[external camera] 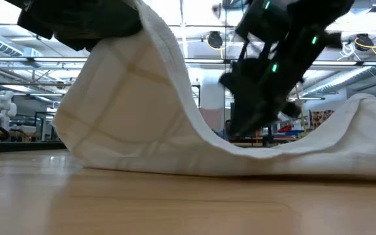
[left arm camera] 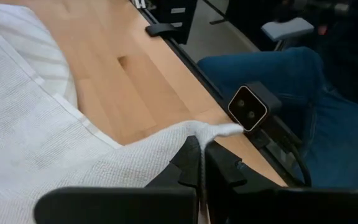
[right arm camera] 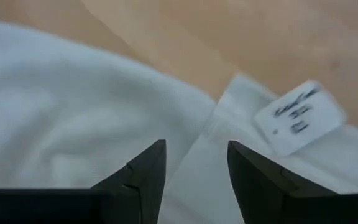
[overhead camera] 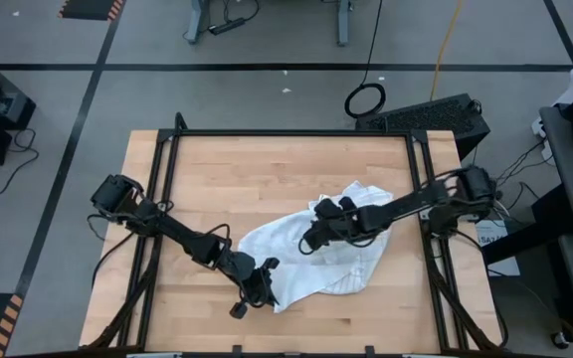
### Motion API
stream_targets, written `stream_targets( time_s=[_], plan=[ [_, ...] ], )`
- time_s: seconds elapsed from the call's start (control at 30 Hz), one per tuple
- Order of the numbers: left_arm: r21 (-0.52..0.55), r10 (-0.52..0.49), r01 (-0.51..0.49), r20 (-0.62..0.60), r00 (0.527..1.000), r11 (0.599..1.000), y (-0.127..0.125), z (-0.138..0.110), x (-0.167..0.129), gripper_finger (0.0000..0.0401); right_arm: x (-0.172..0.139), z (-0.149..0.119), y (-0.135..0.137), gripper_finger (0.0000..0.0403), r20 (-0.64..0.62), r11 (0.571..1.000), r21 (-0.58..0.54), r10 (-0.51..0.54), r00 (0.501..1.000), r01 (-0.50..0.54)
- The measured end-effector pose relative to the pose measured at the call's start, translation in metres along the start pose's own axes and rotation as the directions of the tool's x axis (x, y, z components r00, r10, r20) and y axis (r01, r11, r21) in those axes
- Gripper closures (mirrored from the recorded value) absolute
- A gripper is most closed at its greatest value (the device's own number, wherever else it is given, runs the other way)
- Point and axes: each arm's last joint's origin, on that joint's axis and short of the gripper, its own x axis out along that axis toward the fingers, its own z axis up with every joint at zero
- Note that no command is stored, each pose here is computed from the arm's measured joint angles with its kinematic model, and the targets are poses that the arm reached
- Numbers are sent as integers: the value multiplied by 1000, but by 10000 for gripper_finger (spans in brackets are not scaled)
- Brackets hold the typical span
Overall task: Roll towel
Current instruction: Roll the white towel
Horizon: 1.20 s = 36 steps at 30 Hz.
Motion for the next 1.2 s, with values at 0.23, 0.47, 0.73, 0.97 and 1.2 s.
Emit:
stream_targets(
  time_s=[0.23,0.47,0.73,0.97,1.2],
  plan=[
    [6,5,-5,0,1000,1000,2,0,0,393,22,-19,2,247,-39,998,-5,-55,998,55],
    [-13,27,-27,-3,1000,1000,9,0,-2,389,4,-15,5,332,-24,996,-85,-25,999,23],
    [-32,65,-65,7,998,997,21,3,-7,337,-26,-4,-1,393,-21,989,-147,-11,1000,8],
    [-53,84,-87,-56,995,995,27,-2,-10,291,-23,-1,1,379,1,1000,-29,7,1000,-7],
    [-67,84,-93,-124,989,993,27,-9,-10,262,9,-7,-2,248,-36,999,20,-31,999,32]
  ],
)
